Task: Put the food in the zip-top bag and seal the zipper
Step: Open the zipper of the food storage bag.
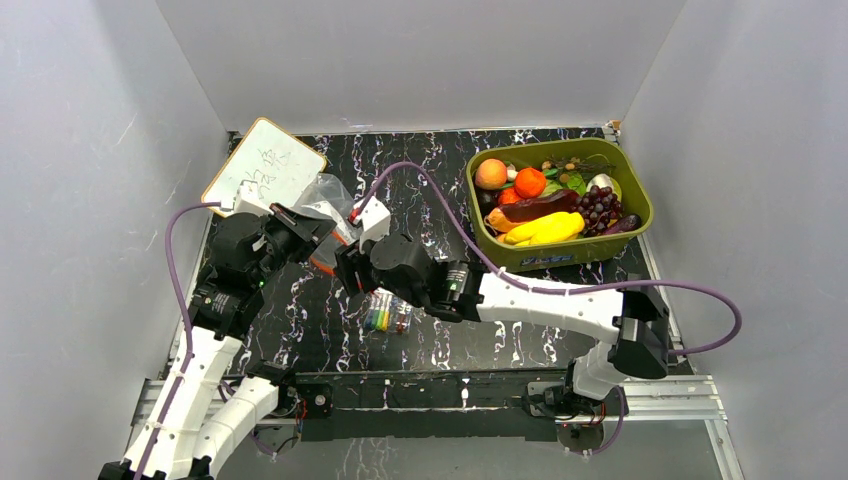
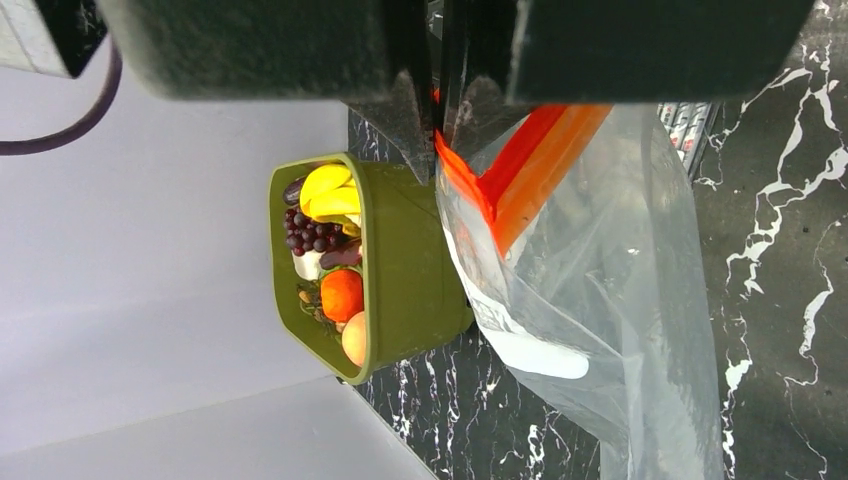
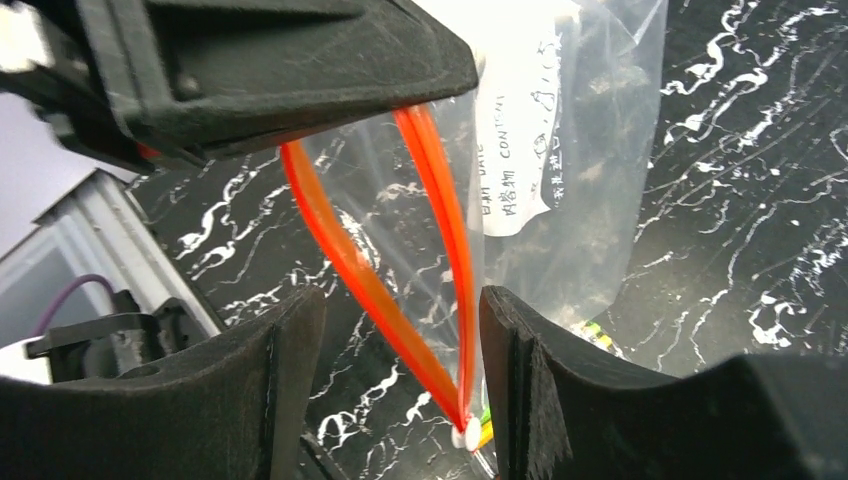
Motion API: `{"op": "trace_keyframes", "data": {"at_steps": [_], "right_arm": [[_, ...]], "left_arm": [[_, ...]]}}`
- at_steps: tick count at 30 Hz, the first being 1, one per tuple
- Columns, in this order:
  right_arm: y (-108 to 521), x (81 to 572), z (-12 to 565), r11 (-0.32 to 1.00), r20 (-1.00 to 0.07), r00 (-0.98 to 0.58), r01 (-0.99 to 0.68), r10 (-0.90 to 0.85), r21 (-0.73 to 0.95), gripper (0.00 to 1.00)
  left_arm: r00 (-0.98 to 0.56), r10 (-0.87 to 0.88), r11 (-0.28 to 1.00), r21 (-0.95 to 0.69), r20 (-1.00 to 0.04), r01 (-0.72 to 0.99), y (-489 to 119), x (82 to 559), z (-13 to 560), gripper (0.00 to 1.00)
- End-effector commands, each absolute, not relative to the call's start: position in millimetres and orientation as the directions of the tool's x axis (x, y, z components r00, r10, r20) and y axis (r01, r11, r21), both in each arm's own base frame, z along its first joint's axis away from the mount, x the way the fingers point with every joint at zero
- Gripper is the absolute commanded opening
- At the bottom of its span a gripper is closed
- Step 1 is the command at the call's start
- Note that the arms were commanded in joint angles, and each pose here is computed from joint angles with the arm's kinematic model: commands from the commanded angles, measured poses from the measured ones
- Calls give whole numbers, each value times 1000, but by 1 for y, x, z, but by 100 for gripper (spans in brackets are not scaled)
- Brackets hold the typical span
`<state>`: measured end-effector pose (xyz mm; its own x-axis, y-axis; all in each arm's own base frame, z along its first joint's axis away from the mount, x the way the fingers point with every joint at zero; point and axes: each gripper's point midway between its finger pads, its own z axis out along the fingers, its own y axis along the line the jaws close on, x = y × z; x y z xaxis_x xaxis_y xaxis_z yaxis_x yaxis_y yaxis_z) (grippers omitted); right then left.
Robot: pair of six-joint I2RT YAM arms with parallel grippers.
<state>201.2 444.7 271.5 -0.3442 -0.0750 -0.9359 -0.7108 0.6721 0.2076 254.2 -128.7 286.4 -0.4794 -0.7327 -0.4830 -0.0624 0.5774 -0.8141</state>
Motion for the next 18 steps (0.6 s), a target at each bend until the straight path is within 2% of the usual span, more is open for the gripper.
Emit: {"op": "trace_keyframes", "data": {"at_steps": [1,3,5,6,8,9,11,13,14,16,18], "right_arm": [[442,222,305,739,-966,-257,-650,1,174,55],[442,226,303,752,-972,-234,-642,-7,149,51],[447,228,304,745,-977,-215,-652,-4,141,41],[450,229,307,747,-978,-207,-649,8,143,34],[449,235,306,766,-981,-196,-628,15,137,7],[451,237,306,770,-981,-192,-623,23,140,0],[456,240,310,771,-982,-182,-619,46,151,0],[460,248,315,778,-980,-182,-603,79,175,0],[461,252,319,772,-976,-193,-603,103,201,0],[456,268,322,781,-958,-234,-562,165,272,0],[450,276,324,781,-941,-255,-530,223,329,0]], "left_arm": [[-479,-749,535,-845,-458,-29,-133,248,307,0],[-491,-748,524,-851,-446,-25,-136,247,308,0],[-507,-745,518,-855,-434,-28,-138,246,307,0],[-514,-744,512,-859,-428,-26,-140,245,307,0],[-519,-737,515,-857,-433,-16,-140,242,309,0],[-505,-733,534,-846,-455,-13,-136,241,310,0],[-473,-725,572,-820,-500,-11,-128,240,313,12],[-439,-701,622,-783,-563,12,-119,238,320,41],[-435,-680,647,-762,-590,21,-116,236,323,51],[-418,-644,705,-709,-641,1,-105,233,326,65],[-418,-610,745,-667,-674,-12,-98,230,322,72]]}}
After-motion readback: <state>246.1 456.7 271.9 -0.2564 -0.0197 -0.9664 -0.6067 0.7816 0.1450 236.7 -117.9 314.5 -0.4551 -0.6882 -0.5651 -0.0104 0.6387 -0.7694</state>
